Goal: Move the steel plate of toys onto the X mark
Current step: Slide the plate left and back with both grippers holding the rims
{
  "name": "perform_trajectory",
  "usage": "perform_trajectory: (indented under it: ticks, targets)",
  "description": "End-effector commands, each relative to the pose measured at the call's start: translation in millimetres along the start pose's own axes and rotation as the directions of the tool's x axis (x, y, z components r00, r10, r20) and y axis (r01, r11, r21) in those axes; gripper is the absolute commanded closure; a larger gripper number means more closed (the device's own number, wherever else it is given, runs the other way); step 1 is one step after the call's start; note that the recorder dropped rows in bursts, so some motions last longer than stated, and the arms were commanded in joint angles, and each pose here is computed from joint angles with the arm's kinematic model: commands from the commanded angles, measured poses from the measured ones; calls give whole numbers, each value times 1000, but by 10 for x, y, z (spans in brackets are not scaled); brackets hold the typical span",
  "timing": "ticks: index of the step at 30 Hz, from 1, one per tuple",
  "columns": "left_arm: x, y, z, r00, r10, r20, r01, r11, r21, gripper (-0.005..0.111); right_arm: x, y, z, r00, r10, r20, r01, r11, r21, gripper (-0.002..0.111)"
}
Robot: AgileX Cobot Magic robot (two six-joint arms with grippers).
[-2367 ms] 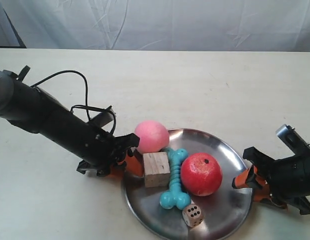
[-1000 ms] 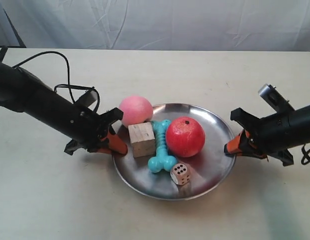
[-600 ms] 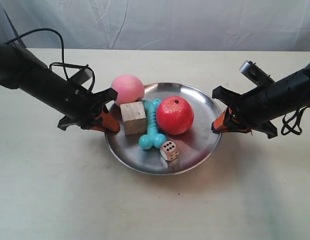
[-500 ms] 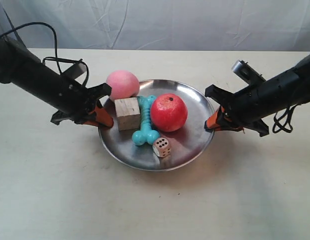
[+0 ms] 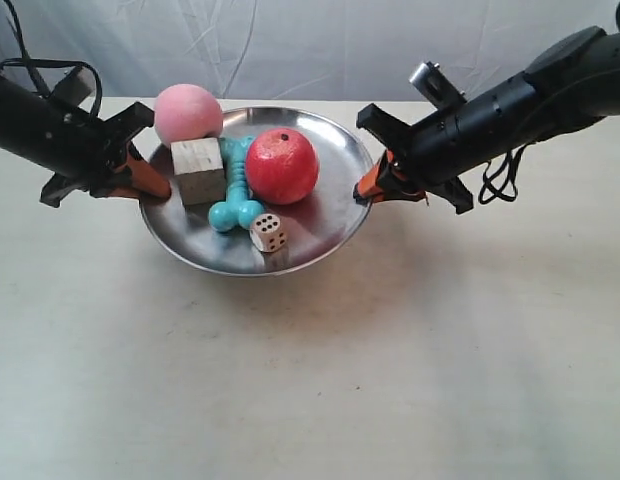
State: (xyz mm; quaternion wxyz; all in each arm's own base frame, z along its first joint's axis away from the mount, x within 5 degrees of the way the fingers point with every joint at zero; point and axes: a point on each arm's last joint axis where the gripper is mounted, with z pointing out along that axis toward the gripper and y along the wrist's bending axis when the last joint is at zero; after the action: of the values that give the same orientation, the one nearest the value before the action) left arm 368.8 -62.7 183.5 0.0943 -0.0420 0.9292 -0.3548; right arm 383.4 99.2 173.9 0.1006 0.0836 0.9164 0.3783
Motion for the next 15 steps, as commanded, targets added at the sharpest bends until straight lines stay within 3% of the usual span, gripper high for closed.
perform_trajectory:
  ticks: [1, 7, 15]
  targets:
    - [-34, 0, -28, 999, 28, 35, -27, 999, -40, 107, 56, 231, 275, 994, -53, -98, 49, 998, -46, 108]
    - [-58, 160, -52, 997, 66, 48, -54, 976, -213, 107, 53, 313, 579, 988, -68, -141, 61, 997, -50, 108]
    - [-57, 325, 15, 995, 98, 8, -91, 947, -309, 107, 31, 165, 788, 984, -35, -177, 31, 999, -24, 108]
